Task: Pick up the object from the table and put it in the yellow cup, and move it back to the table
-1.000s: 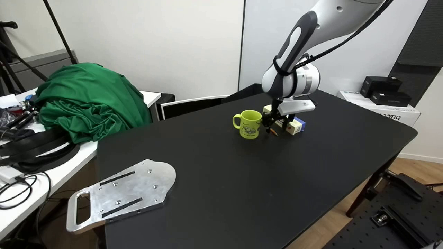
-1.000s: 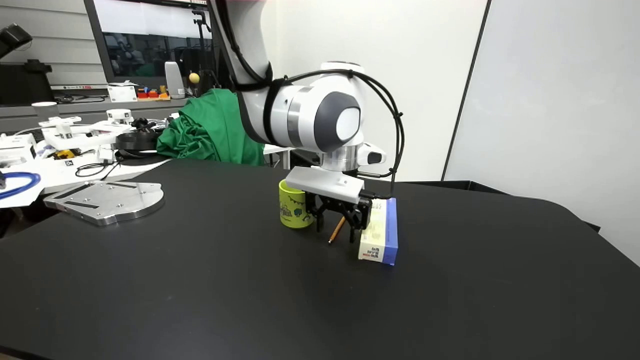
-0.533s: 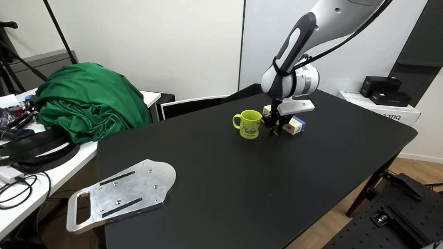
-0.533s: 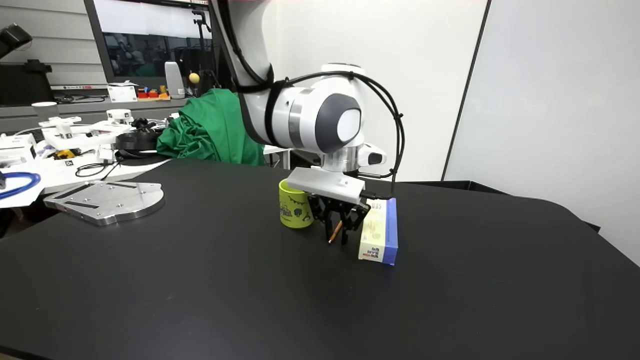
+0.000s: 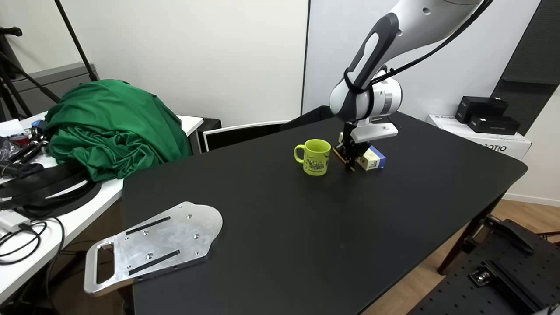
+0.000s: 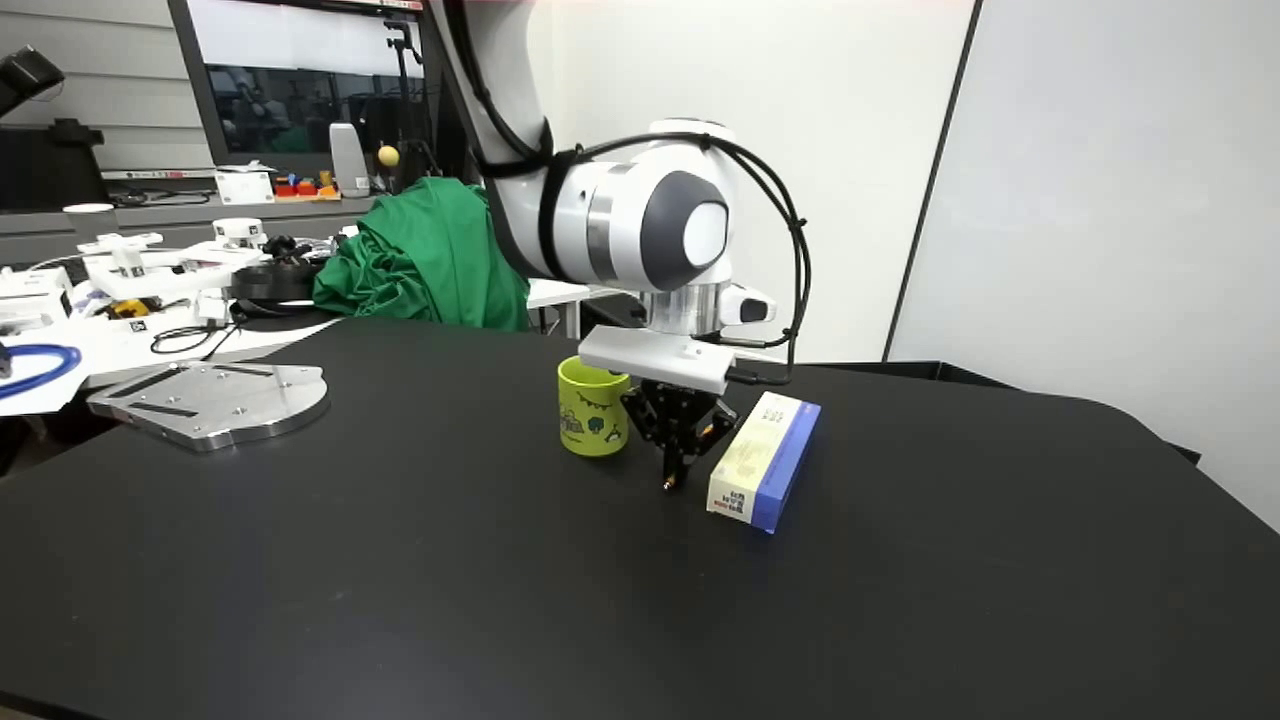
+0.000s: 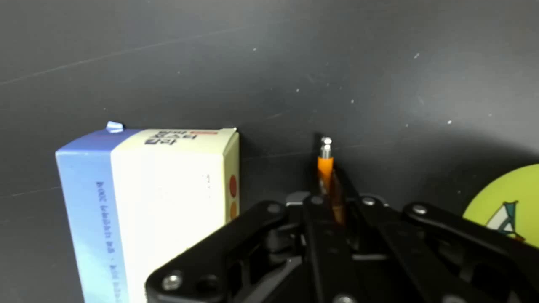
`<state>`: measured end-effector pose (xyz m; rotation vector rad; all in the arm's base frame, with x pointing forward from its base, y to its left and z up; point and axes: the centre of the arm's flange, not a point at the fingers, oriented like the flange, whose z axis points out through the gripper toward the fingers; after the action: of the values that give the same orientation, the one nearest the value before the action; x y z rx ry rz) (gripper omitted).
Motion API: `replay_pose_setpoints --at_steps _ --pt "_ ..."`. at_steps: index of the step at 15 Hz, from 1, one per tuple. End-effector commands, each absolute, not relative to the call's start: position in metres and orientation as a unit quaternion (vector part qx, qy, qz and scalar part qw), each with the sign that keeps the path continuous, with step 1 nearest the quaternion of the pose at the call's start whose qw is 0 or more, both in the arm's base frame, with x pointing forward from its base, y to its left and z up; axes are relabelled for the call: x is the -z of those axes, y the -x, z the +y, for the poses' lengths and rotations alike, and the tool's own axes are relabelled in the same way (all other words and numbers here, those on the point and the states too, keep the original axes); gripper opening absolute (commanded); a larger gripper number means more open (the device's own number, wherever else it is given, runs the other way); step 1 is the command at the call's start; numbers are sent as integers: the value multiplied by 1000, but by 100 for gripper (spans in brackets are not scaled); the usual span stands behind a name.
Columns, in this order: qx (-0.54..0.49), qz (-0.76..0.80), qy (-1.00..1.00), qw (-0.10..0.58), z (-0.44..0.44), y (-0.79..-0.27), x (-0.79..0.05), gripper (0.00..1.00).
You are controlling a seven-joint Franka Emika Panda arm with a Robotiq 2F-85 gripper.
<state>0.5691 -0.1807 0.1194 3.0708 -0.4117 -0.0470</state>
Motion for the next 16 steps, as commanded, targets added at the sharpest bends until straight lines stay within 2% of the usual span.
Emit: replay_pose_setpoints --at_steps 1,12,16 --pt "55 -156 -986 10 -172 -598 -152 2" --pt "206 -252 -945 26 -161 -635 -241 2" --pt "267 -271 -925 -26 -167 -641 -260 2"
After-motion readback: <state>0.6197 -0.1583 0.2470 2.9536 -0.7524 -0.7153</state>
